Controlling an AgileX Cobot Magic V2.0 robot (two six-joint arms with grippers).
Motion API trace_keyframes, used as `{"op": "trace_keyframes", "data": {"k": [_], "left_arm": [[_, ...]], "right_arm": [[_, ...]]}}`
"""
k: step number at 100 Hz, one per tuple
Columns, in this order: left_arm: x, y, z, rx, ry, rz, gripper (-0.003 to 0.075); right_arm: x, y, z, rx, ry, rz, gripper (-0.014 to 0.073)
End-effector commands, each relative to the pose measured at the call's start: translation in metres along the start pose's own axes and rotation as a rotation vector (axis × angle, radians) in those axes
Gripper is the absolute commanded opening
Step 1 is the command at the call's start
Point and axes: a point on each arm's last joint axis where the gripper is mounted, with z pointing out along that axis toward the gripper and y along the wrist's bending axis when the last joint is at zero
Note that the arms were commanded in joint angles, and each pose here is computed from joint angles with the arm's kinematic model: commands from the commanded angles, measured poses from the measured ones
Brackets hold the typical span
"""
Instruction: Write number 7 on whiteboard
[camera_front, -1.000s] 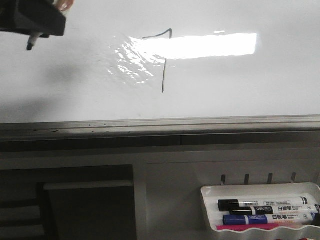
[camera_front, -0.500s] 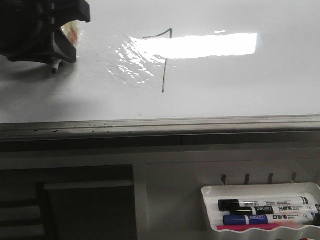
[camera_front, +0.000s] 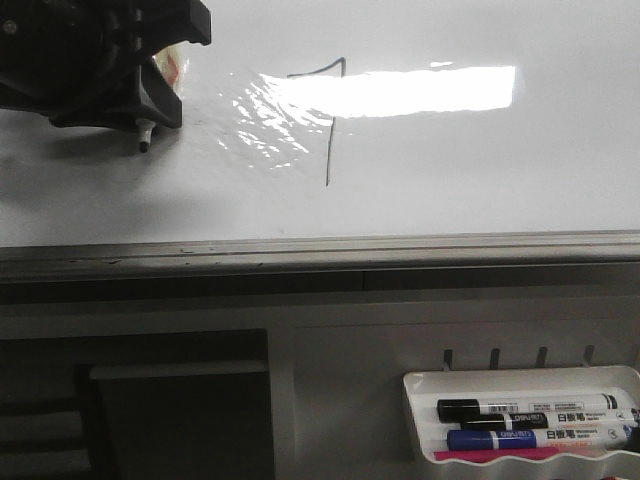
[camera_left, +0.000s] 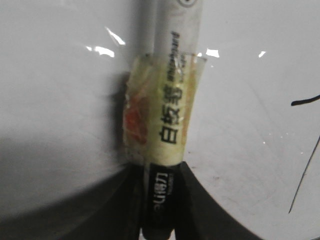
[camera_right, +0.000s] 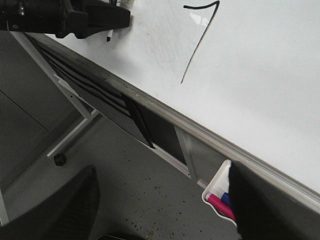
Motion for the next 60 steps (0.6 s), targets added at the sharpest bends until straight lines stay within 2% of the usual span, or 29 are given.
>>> {"op": "trace_keyframes", "data": {"k": [1,7,8,18,39,60], "left_arm": [[-0.011,-0.003,-0.004,0.017,-0.034,-0.018,0.0218],[-0.011,-0.003,-0.005,0.018,-0.036,-0.019,0.0344],[-0.012,-0.003,-0.005,0.019,-0.038,-0.019,0.0390],[-0.014,-0.004,-0.009,0.021,-0.052,-0.021,0.0531],[-0.021,0.001,-0.031,-0.008,-0.113,0.022,0.0524],[-0.023,0.008,-0.076,0.000,-0.208,0.099,0.0524]], "right_arm": [[-0.011,0.002,-0.006,0.014,-0.078,0.010,0.0479],[-0.011,0.001,-0.006,0.024,-0.075,0.006,0.0479],[-0.011,0.000,-0.006,0.025,-0.077,0.006,0.0479],[-0.011,0.000,-0.006,0.029,-0.076,0.004,0.0479],[-0.011,0.001,-0.006,0.021,-0.070,0.004,0.0479],[-0.016,0.003,-0.007,0.000,-0.127,0.049,0.0477]]}}
